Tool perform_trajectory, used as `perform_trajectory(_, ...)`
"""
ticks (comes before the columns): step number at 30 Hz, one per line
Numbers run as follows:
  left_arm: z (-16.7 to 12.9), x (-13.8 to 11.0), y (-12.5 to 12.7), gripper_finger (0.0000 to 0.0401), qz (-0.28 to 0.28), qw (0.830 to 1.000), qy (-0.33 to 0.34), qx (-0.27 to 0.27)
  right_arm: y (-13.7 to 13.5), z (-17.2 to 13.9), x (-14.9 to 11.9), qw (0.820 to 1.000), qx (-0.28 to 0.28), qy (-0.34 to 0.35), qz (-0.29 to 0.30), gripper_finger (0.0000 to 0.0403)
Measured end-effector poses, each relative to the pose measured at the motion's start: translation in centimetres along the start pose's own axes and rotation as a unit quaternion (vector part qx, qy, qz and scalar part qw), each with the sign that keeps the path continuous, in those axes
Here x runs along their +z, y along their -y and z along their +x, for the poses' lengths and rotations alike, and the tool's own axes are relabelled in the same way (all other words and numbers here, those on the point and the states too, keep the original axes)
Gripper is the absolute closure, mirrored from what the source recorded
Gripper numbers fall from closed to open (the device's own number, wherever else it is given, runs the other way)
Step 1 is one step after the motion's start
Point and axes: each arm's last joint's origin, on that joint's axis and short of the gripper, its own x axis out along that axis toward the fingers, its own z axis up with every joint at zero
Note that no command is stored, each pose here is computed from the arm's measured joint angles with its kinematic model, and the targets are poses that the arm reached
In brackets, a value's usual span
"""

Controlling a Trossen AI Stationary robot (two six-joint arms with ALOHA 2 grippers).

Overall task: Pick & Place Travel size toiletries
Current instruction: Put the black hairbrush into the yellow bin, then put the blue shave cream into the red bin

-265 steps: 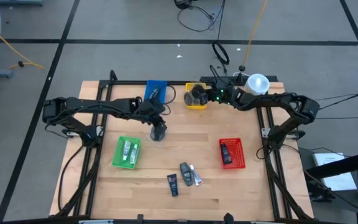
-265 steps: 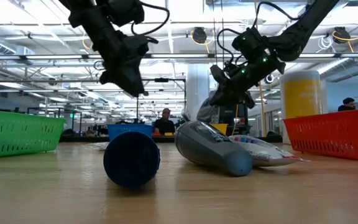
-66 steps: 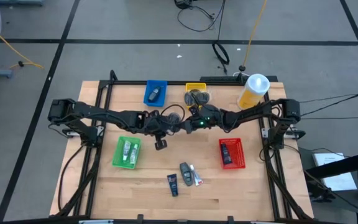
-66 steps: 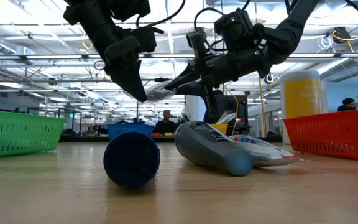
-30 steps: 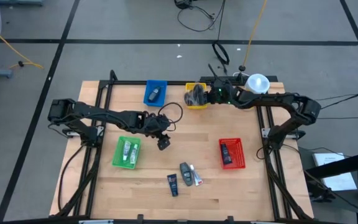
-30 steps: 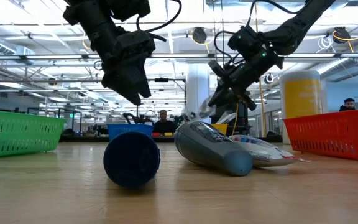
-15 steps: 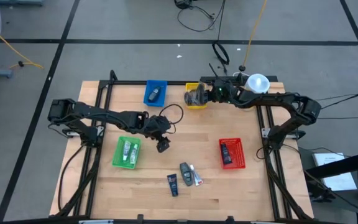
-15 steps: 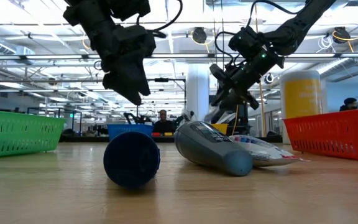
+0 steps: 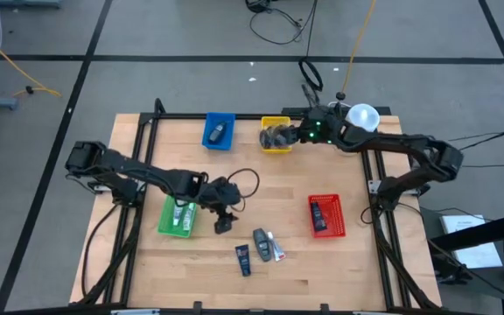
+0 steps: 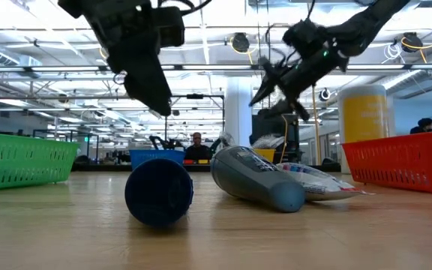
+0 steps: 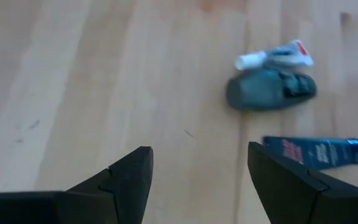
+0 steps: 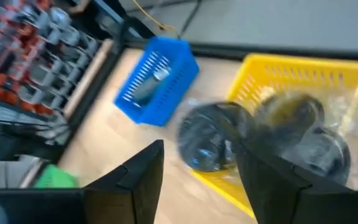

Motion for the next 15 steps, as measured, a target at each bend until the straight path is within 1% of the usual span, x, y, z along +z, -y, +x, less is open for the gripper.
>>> perform_trajectory(4,0.0,-0.5,1.2,0.0141,0.017,1.0,-0.004,-0.012,-2.0,-2.7,0.5,0.999,0.033,0.024,-0.015,0.0219)
perform_trajectory(8,-0.1,-1.0,2.5,0.0141,0.044,0.999,-0.009,-0.025,-4.3,-5.5,0.2,0.996,0.08,0.034,-0.033,0.0233)
perform_trajectory(11,-0.1,-1.3,3.3,0.0142,0.082,0.996,-0.01,-0.034,-6.1,-7.3,-0.8,0.992,0.114,0.027,-0.045,0.0241)
perform_trajectory(15,-0.2,-1.6,4.4,0.0142,0.138,0.989,-0.001,-0.047,-8.1,-9.0,-3.1,0.991,0.121,0.009,-0.053,0.0251)
